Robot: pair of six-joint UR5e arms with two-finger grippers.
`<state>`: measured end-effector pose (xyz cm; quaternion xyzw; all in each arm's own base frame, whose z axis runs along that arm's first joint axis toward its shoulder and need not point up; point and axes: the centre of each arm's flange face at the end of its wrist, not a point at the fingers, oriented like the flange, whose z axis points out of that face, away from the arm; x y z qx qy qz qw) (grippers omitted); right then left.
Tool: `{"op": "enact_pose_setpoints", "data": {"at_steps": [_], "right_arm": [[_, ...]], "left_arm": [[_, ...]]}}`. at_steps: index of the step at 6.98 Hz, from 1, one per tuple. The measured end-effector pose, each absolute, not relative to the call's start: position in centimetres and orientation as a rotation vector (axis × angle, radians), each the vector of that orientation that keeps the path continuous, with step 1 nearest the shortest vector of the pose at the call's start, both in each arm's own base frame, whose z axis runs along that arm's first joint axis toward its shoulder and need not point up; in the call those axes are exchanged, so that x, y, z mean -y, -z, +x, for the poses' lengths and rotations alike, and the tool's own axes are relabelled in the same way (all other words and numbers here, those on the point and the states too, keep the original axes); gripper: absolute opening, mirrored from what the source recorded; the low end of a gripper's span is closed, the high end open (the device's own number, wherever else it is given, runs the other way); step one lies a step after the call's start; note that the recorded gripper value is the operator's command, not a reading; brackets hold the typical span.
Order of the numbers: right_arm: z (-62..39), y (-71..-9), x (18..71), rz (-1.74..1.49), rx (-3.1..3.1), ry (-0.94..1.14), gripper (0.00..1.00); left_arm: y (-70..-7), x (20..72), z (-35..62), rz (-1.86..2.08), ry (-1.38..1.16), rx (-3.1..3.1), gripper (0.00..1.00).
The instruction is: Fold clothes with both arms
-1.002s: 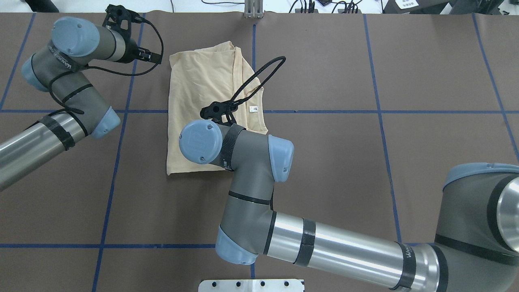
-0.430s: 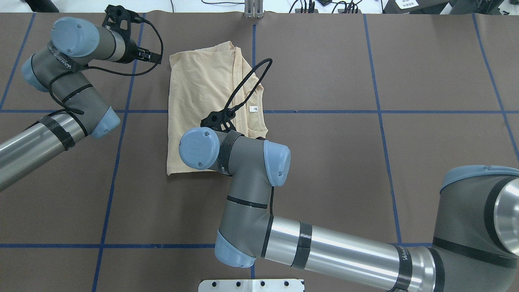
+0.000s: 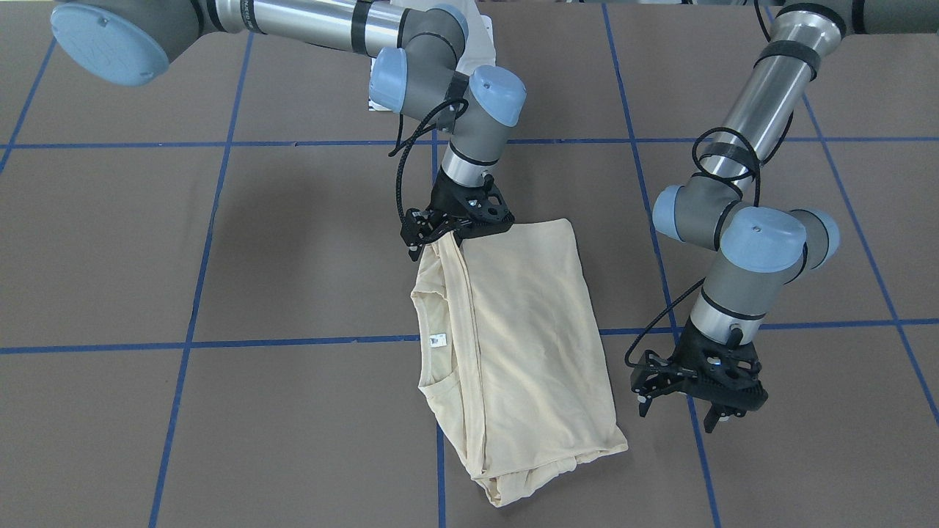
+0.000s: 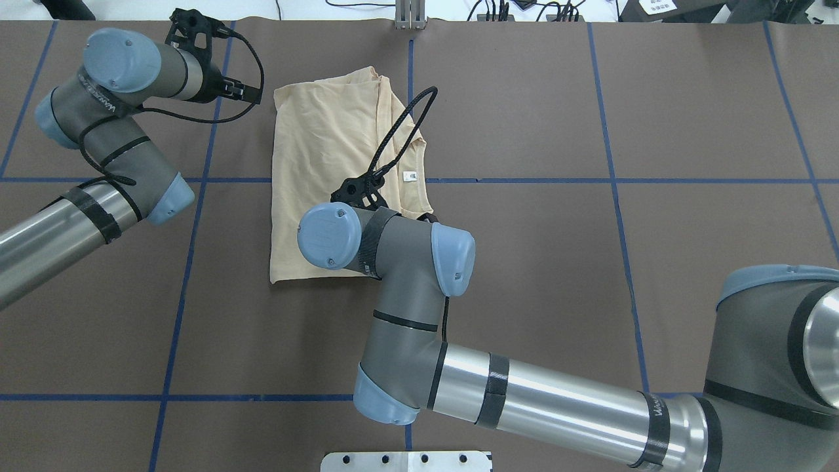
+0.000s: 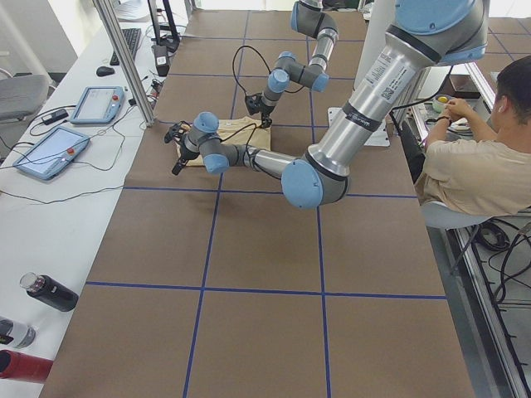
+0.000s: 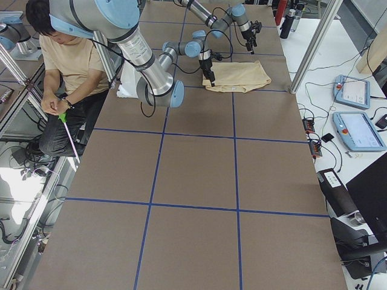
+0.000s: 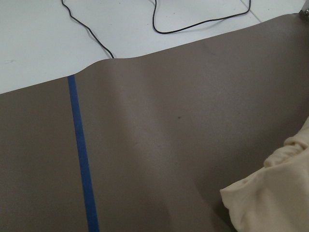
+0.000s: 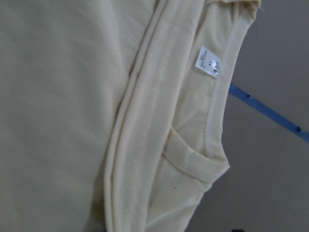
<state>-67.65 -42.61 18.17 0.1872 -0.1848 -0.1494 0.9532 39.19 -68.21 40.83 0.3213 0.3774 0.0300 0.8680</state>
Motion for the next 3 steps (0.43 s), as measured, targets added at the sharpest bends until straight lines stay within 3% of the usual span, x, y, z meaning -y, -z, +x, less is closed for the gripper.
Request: {"op": "enact_pose_setpoints", "data": {"at_steps": [3], "right_arm": [[-61.7,-25.3,42.3,0.386,0.344,0.332,0.84]], "left_arm": [[-40.6,68.2,39.2,0.676,-0.062,-0.793,1.0]]}}
